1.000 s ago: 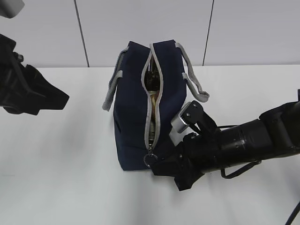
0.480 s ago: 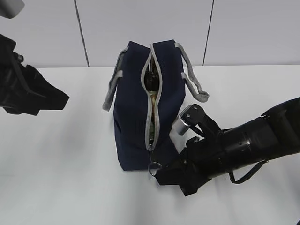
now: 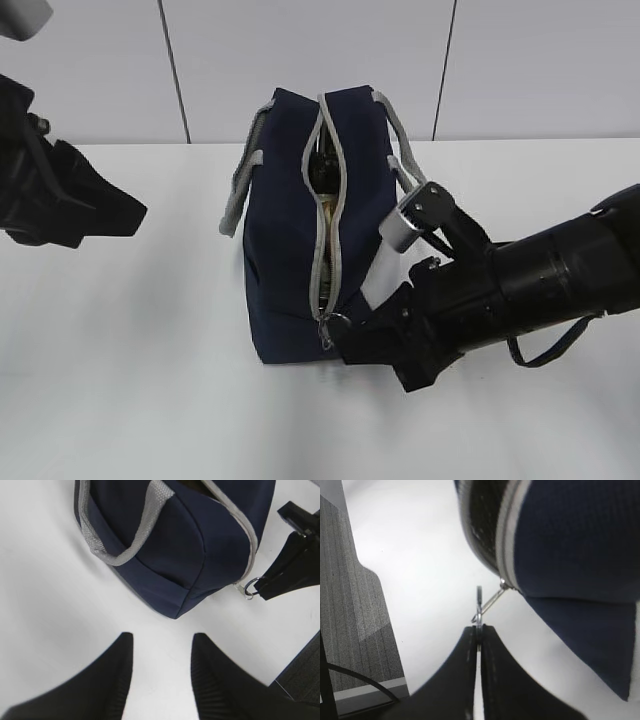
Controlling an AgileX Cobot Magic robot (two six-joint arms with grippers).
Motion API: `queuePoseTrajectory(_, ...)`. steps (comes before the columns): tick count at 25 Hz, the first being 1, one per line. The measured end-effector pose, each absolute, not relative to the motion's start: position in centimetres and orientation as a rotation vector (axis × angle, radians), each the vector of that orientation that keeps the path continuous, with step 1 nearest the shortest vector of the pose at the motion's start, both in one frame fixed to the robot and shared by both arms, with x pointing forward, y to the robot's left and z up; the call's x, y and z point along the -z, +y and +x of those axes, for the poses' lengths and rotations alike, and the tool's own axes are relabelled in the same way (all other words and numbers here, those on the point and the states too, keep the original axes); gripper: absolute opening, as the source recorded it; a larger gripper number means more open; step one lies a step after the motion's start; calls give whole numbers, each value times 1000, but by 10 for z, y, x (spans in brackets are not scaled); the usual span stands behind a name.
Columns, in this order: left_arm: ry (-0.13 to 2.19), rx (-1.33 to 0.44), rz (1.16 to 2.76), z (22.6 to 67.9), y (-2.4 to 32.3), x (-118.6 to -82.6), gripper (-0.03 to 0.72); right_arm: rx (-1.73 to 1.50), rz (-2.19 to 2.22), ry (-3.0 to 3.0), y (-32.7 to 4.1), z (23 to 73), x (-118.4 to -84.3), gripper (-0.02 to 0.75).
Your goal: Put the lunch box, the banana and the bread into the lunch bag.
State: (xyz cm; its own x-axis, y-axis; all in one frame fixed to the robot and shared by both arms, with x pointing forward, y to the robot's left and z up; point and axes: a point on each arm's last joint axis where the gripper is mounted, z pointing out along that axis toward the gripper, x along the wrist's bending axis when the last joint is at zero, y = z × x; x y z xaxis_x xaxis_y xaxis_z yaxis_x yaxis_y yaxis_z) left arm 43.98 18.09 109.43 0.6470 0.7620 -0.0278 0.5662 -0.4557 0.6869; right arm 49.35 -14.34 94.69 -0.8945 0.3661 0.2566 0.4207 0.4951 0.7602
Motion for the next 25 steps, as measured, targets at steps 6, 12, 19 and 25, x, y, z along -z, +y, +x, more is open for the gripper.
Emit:
queuePoseTrajectory(6,1027,-373,2188,440,181,-1094,288,1442,-680,-2689,-145,490,-966,-16)
queuePoseTrajectory(12,1028,-371,2186,440,181,-1094,288,1513,-667,-2718,-142,500,-985,-16)
queuePoseTrajectory(19,1028,-370,2186,440,181,-1094,288,1598,-644,-2745,-138,513,-1007,-16)
queuePoseTrajectory(25,1029,-370,2186,440,181,-1094,288,1671,-609,-2765,-135,523,-1025,-16)
